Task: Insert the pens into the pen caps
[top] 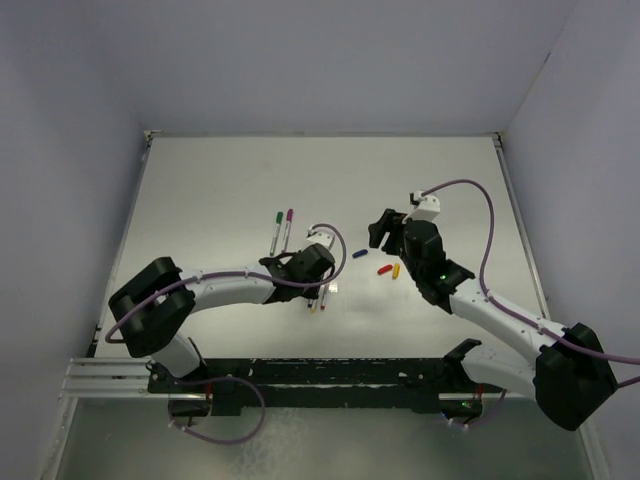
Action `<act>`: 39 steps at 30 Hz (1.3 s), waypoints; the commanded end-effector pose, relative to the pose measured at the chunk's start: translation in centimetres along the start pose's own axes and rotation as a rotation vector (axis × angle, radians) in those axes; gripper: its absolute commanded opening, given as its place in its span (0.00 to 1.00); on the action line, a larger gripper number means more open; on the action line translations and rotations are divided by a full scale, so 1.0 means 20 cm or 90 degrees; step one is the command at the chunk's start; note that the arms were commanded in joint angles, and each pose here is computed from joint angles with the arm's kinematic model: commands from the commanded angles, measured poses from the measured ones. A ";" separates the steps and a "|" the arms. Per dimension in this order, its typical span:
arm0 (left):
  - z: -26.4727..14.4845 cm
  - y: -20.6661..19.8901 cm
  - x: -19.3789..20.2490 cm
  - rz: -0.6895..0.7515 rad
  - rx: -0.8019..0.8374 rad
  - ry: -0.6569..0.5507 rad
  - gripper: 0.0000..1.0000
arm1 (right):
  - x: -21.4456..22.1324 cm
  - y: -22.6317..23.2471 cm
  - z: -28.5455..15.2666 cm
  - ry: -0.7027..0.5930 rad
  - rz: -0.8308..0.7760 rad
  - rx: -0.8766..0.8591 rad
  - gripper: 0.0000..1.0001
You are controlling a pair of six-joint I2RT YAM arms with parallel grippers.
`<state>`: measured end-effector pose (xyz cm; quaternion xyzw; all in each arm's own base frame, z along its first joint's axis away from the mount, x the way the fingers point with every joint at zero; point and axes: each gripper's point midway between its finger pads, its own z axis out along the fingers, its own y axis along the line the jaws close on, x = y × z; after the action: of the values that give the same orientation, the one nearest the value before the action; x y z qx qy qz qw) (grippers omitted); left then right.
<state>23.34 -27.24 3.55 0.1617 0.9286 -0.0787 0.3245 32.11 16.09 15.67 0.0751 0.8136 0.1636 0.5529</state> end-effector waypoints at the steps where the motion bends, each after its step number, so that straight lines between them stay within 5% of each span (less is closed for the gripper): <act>1: 0.01 -0.04 -0.06 -0.016 0.002 -0.023 0.35 | -0.04 0.04 -0.01 -0.015 0.021 -0.019 0.70; 39: 0.06 0.11 0.19 0.002 -0.098 0.089 0.26 | -0.07 0.08 -0.02 -0.009 0.029 -0.035 0.70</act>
<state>23.97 -26.88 1.66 0.1395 0.9407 -0.0239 0.3084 31.76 16.86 15.49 0.0706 0.8171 0.1844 0.5416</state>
